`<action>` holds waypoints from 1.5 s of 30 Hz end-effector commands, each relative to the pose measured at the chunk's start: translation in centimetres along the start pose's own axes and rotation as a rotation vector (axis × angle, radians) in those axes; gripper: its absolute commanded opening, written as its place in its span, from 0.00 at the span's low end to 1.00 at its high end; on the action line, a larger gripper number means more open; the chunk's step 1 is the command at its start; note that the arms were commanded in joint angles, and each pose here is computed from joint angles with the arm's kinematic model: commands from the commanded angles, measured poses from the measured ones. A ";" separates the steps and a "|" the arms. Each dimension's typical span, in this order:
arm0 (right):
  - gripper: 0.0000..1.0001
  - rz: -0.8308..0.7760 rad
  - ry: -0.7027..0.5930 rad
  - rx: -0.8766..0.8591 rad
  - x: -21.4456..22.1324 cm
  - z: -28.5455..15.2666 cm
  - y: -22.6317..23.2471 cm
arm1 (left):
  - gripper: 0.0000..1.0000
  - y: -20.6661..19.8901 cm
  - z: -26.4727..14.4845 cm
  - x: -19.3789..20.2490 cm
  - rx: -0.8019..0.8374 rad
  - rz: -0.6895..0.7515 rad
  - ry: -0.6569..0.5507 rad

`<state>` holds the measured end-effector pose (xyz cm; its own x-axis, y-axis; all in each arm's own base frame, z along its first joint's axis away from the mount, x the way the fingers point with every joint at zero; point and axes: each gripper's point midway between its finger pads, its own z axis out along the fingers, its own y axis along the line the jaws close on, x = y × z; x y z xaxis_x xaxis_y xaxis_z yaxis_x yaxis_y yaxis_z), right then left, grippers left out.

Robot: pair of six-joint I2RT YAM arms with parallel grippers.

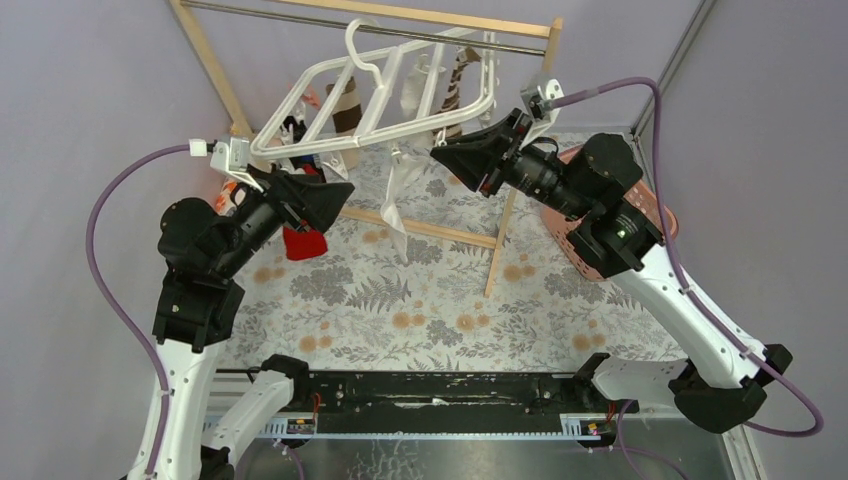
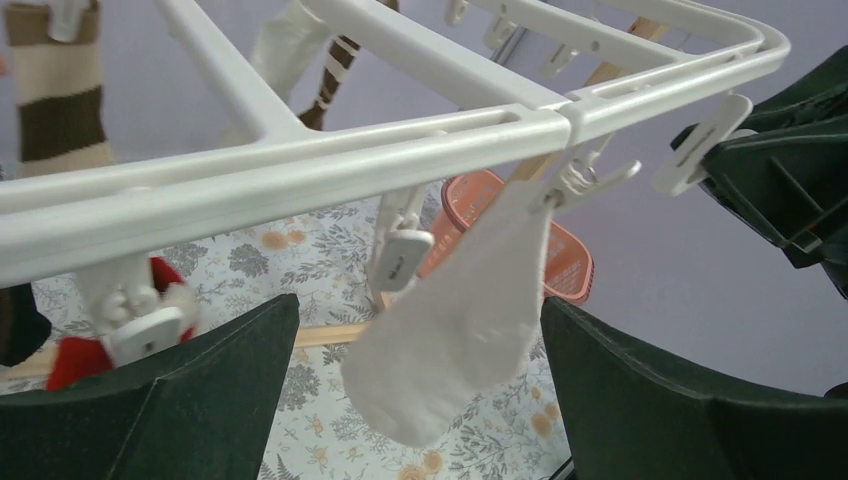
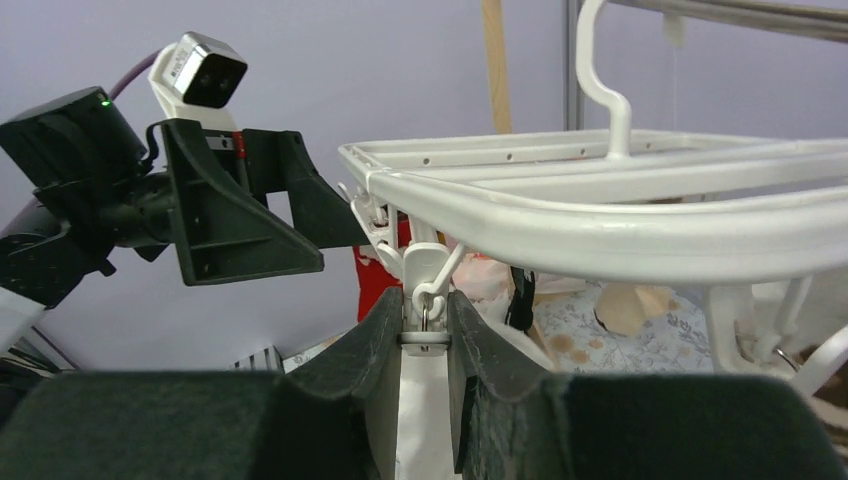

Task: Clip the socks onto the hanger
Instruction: Open the clamp at the hanger.

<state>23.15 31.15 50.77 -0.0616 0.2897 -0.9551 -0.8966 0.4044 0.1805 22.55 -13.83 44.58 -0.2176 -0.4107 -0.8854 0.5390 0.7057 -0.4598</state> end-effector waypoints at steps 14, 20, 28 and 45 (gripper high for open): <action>0.00 0.038 0.014 -0.223 -0.4 0.1 4.1 | 0.99 2.2 0.2 -0.3 -0.101 0.029 -0.035; 0.00 0.041 -0.002 -0.280 -1.7 -0.2 5.4 | 0.99 6.1 0.7 1.2 -0.260 0.035 0.000; 0.00 0.093 0.032 -0.316 0.1 1.1 5.5 | 0.99 6.4 1.4 2.0 -0.252 0.014 0.016; 0.00 0.148 0.066 -0.382 1.7 3.0 6.8 | 0.99 -5.4 0.2 -2.2 0.285 0.021 -0.030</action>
<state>21.03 36.61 48.04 -0.2502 0.2207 -0.9427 -0.9524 0.1194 0.2807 20.81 -15.47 47.93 -0.1955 -0.4336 -0.8797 0.6612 0.6042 -0.4447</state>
